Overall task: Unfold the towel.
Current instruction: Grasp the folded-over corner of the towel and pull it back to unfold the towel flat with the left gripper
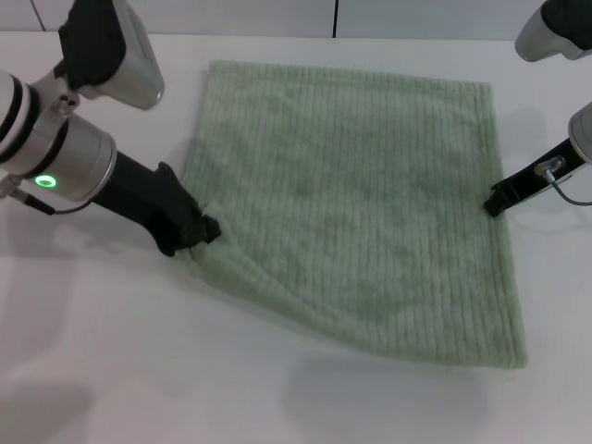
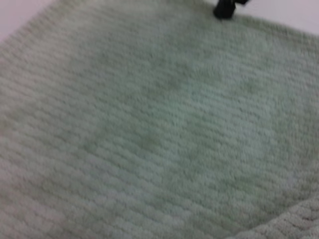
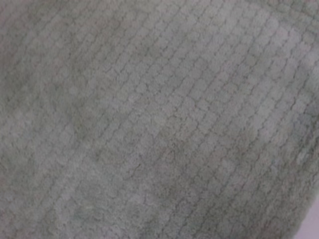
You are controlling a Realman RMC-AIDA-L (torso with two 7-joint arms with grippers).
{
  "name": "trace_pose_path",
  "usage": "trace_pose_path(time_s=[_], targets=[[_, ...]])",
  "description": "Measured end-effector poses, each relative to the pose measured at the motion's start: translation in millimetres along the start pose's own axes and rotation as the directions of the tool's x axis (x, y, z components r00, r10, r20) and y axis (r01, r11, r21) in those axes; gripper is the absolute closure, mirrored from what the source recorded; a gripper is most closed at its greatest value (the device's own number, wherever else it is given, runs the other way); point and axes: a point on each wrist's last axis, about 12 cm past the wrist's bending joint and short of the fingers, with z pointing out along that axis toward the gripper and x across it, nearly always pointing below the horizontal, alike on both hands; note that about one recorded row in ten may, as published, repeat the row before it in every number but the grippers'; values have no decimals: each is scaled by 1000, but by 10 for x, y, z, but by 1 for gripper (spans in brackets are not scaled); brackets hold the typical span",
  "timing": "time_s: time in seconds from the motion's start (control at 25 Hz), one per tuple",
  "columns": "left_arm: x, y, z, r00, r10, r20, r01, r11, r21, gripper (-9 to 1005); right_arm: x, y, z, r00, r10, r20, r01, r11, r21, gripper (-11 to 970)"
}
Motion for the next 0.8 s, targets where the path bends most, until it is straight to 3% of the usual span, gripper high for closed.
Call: trace_pose_path(time_s=[0.2,0.64,0.8], targets=[[71,-102,29,1000,-2,-22,2,1000,12,956,0,6,5,1000,0,-1,0,1000,-1,959],[116,-165,40,999,-14,-42,16,999,46,954,-4,9,4,1000,-1,-1,1,1000,-2,959],[127,-183,39,999,-17,-47,20,998,60,875,-5,10,4,1000,-1,-1,1,1000,-2,959]])
